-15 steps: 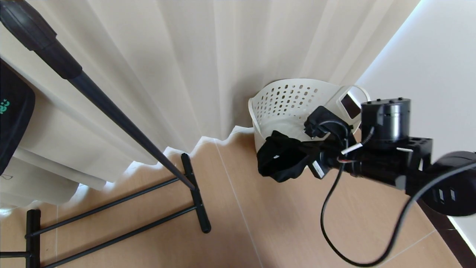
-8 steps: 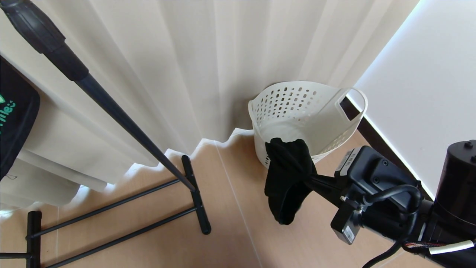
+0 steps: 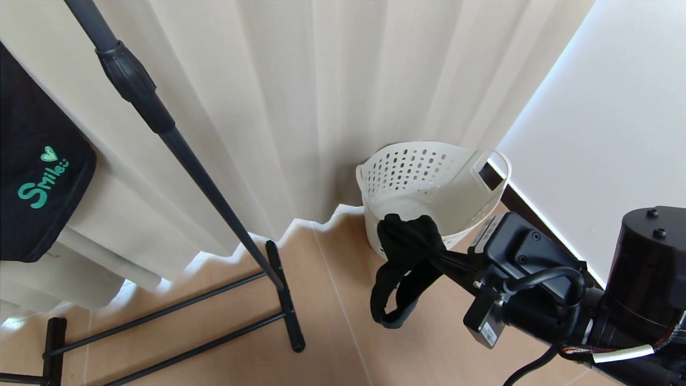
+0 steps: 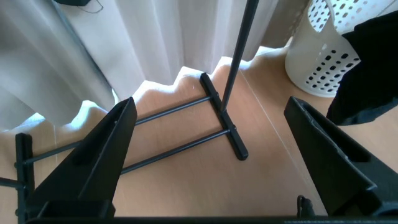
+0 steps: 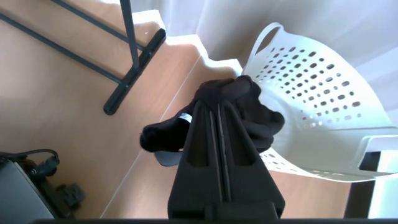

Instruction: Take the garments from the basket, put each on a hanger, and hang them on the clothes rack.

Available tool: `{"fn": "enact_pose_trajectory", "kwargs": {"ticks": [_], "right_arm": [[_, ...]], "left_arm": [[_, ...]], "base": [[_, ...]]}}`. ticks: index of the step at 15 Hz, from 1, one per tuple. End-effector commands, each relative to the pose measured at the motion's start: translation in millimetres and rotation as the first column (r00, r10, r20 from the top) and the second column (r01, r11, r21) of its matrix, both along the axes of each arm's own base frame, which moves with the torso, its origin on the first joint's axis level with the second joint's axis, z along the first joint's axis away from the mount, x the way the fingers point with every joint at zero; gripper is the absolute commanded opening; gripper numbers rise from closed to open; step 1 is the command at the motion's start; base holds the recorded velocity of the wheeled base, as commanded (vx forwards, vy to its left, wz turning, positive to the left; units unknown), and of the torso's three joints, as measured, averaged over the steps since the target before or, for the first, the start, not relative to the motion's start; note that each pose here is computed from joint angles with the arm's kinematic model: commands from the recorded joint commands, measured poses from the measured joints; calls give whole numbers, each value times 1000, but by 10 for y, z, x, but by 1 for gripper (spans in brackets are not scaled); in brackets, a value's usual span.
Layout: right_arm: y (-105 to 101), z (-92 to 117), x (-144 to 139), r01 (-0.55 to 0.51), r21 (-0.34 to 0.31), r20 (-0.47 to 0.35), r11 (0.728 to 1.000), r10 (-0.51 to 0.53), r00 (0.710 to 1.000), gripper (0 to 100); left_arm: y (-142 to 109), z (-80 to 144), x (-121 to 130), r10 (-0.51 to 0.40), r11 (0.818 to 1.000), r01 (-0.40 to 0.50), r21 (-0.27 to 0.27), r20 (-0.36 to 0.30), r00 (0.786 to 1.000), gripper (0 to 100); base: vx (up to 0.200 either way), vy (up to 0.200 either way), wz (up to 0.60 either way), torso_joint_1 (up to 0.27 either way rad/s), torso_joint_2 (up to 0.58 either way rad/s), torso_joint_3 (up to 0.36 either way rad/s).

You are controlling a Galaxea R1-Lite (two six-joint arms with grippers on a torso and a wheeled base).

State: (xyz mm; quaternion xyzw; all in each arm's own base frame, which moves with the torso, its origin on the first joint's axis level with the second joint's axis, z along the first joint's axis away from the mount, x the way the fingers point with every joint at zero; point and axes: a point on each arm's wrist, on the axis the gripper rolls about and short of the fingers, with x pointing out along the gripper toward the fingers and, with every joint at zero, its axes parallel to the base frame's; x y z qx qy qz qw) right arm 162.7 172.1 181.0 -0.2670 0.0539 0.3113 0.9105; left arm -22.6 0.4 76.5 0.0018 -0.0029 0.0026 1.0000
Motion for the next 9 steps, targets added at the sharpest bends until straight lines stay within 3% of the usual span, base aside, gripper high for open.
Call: {"fn": "enact_pose_trajectory", "kwargs": {"ticks": [1, 9], "right_arm": [[11, -22, 13, 1, -7, -5, 1000, -1, 1000, 0], [14, -14, 16, 2, -5, -3, 1000, -2, 1000, 0]], "left_arm": [[0, 0, 0, 0, 1000, 0, 1, 0, 1000, 100], [0, 0, 0, 1, 1000, -1, -1, 0, 1000, 100]], "base": [[0, 0, 0, 2, -2, 203], [0, 0, 0, -2, 4, 199]]}}
